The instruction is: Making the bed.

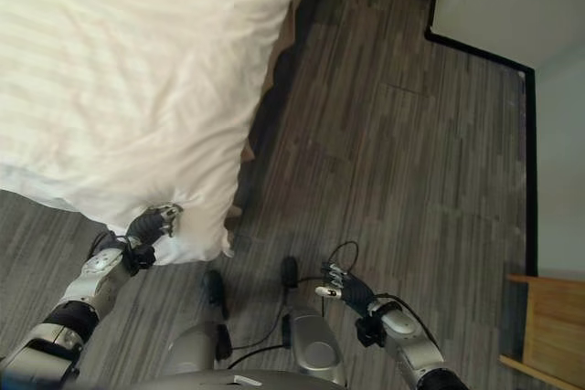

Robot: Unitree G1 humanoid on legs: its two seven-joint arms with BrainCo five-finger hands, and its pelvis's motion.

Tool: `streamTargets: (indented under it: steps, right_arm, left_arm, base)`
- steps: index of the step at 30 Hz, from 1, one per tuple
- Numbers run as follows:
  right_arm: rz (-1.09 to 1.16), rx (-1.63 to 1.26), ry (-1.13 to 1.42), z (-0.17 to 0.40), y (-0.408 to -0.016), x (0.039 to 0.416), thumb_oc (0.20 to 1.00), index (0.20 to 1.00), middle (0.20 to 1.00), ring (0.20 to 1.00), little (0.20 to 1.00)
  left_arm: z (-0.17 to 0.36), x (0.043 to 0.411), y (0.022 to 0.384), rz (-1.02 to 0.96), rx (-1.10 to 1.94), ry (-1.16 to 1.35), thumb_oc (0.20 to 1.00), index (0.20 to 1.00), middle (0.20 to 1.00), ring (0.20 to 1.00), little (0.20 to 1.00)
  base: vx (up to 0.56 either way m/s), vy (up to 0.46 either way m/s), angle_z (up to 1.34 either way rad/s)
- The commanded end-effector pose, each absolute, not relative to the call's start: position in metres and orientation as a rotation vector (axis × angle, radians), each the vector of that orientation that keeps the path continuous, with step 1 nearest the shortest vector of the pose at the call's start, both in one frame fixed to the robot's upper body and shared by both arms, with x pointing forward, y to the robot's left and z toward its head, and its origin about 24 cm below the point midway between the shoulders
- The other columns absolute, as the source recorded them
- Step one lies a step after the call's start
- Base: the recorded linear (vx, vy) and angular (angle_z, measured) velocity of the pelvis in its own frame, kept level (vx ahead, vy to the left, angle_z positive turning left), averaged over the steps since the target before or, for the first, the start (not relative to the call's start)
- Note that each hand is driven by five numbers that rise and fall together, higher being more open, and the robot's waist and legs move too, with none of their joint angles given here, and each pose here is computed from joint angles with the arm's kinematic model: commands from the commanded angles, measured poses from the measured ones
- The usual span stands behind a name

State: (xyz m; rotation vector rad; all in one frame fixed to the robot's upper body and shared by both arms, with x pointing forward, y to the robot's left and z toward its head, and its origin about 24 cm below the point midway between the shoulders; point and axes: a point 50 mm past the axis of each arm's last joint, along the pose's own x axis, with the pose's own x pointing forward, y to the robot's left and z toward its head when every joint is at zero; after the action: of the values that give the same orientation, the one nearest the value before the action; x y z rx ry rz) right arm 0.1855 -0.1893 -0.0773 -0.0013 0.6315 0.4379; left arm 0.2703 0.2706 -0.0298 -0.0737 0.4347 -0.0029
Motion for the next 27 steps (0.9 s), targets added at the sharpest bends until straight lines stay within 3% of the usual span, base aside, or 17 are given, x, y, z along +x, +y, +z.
streamTargets:
  steps: [1, 11, 21, 24, 27]
  right_arm:
    - [0.443, -0.004, 0.539, -0.063, -0.186, 0.201, 1.0, 1.0, 1.0, 1.0, 1.0]
    - [0.414, 0.033, 0.504, -0.065, -0.169, 0.209, 1.0, 1.0, 1.0, 1.0, 1.0]
    - [0.369, 0.066, 0.561, -0.076, -0.18, 0.189, 1.0, 1.0, 1.0, 1.0, 1.0]
    - [0.363, 0.059, 0.581, -0.078, -0.187, 0.182, 1.0, 1.0, 1.0, 1.0, 1.0]
    - [0.336, 0.073, 0.574, -0.076, -0.193, 0.179, 1.0, 1.0, 1.0, 1.0, 1.0]
  left_arm:
    - [-0.022, 0.281, 0.279, 0.053, -0.018, 0.414, 0.2, 0.2, 0.2, 0.2, 0.2]
    - [-0.053, 0.253, 0.305, 0.251, 0.104, 0.618, 0.2, 0.2, 0.2, 0.2, 0.2]
    - [-0.106, 0.161, 0.315, 0.332, 0.076, 0.871, 0.2, 0.2, 0.2, 0.2, 0.2]
    - [-0.12, 0.131, 0.309, 0.347, -0.007, 0.92, 0.2, 0.2, 0.2, 0.2, 0.2]
    - [-0.118, 0.116, 0.305, 0.435, -0.333, 0.757, 0.2, 0.2, 0.2, 0.2, 0.2]
  base:
    - [-0.05, -0.01, -0.03]
    - [-0.02, -0.026, -0.03]
    - [0.05, -0.018, -0.03]
    - [0.12, -0.022, 0.3]
    - [0.14, -0.023, 0.39]
